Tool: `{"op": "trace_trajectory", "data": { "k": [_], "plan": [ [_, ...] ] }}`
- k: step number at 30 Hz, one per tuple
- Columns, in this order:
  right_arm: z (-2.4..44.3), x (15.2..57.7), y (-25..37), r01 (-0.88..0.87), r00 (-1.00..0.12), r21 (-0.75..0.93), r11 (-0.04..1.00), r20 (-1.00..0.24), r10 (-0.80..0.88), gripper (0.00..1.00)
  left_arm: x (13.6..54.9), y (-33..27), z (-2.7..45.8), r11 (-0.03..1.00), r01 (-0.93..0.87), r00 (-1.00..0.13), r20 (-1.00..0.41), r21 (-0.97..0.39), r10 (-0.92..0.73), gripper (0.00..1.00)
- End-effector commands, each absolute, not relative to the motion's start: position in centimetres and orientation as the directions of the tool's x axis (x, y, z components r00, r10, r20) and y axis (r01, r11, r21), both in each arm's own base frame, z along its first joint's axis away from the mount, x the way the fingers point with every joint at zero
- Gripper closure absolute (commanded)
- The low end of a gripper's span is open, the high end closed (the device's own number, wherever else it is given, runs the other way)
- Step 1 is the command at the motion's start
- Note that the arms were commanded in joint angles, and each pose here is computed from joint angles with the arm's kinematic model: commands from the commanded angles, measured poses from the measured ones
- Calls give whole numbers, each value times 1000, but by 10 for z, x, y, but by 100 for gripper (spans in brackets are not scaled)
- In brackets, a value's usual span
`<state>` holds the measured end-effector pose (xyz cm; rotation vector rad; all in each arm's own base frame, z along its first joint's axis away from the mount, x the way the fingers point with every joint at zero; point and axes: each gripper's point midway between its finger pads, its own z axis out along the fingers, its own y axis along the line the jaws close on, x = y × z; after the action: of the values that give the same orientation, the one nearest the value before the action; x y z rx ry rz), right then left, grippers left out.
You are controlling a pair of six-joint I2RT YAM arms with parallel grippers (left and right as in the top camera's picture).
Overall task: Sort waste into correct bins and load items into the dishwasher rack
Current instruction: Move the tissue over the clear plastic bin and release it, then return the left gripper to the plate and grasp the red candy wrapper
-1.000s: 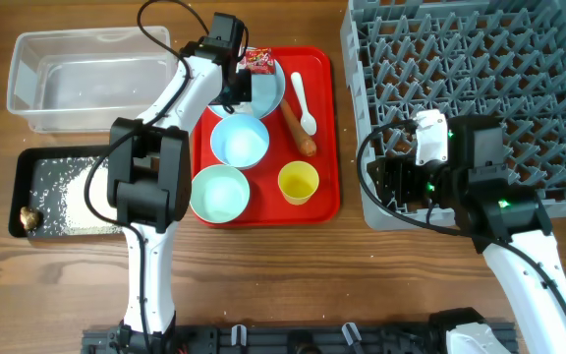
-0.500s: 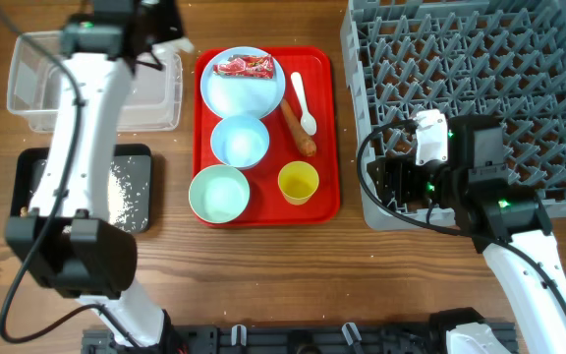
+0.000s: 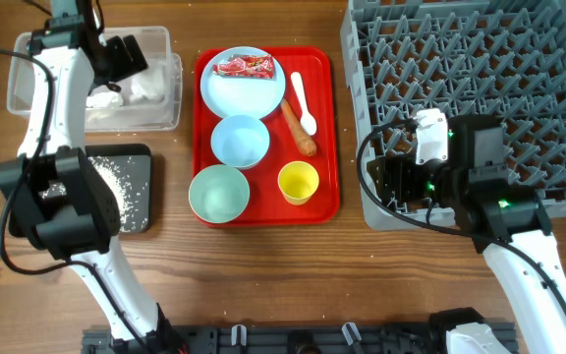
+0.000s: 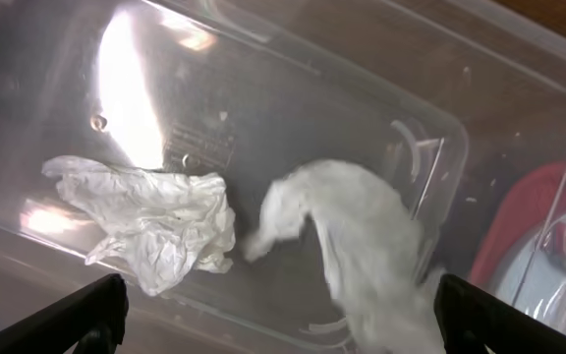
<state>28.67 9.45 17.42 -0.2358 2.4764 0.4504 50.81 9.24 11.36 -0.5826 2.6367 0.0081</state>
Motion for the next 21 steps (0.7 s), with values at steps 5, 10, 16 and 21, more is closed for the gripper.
{"op": "trace_trajectory", "data": {
  "k": [5,10,16,21],
  "plan": [
    [177,292,95,-278,-789,248,928,-610,-73,11,508,91,141,881,-450,-762,-453,-145,-464,46],
    [178,293,95,-282,-785,245,928,-615,-76,10,513,41,184,873,-343,-753,-455,-345,-476,15],
    [178,293,95,-282,-785,246,927,-615,-75,10,520,-53,218,893,-131,-782,-509,-431,-360,11],
    [178,293,95,-279,-786,248,928,-614,-72,10,524,-116,221,950,-23,-762,-610,-310,-217,2]
  ]
}}
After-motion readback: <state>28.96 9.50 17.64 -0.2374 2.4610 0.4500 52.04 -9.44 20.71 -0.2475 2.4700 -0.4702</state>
